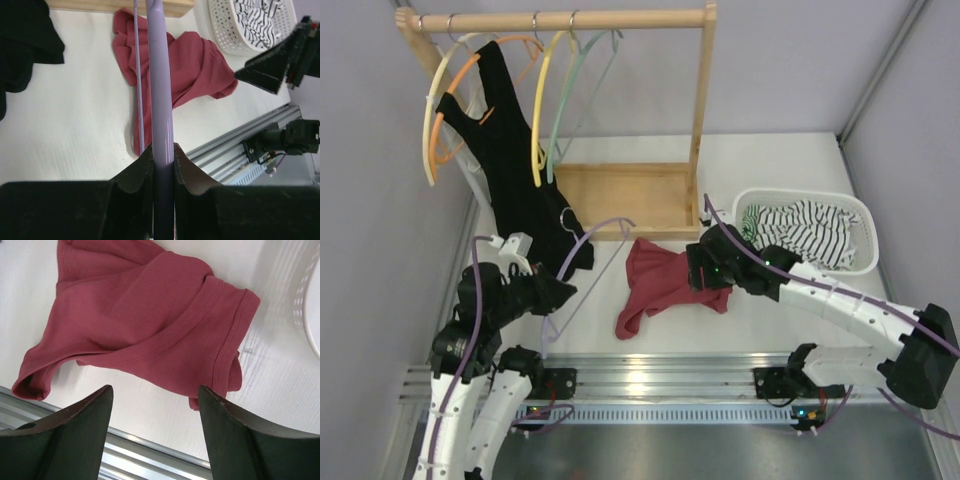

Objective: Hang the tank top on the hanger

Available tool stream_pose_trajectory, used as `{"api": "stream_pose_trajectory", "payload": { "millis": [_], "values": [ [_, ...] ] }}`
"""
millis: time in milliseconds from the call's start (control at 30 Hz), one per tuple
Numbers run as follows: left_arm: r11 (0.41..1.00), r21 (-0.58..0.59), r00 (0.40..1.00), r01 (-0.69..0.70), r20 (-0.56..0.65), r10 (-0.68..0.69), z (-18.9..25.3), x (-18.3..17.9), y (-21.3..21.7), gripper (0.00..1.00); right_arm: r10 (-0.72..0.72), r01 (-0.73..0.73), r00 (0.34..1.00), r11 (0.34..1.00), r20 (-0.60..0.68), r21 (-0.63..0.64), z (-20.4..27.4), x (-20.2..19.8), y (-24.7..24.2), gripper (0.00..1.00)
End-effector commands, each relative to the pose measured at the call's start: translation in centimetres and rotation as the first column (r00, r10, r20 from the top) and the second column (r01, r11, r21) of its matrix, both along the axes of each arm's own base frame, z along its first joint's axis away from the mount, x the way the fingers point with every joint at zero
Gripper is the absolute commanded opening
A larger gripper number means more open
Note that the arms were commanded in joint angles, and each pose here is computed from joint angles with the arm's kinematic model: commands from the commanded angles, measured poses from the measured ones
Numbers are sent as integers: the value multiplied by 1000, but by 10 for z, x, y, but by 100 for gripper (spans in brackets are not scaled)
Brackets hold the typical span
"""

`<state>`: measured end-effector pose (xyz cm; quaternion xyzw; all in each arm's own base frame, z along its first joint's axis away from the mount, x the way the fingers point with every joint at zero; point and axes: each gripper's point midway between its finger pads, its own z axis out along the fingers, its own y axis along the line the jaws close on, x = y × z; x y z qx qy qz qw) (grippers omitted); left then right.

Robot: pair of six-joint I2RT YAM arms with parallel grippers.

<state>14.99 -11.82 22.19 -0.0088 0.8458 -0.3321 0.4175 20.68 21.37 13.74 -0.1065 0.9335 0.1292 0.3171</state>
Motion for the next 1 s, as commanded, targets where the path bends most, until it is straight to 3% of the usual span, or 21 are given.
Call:
{"api": "stream_pose_trajectory", "payload": {
  "millis": [0, 467, 867, 967],
  "values": [
    [991, -62, 986, 121, 125, -112, 32, -3, -18, 0, -83, 83, 996, 997, 18, 6, 4, 22, -8, 66],
    [959, -91, 957, 269, 134, -256, 40, -24, -36, 0, -186, 185, 981, 983, -62, -18, -24, 77, -20, 44],
    [942, -84, 942, 324, 116, -314, 42, -25, -44, 0, -213, 210, 970, 977, -114, -38, -66, 94, -16, 45],
    [941, -81, 941, 329, 110, -320, 43, -23, -45, 0, -218, 214, 969, 976, -119, -44, -72, 96, -18, 40]
  ]
}}
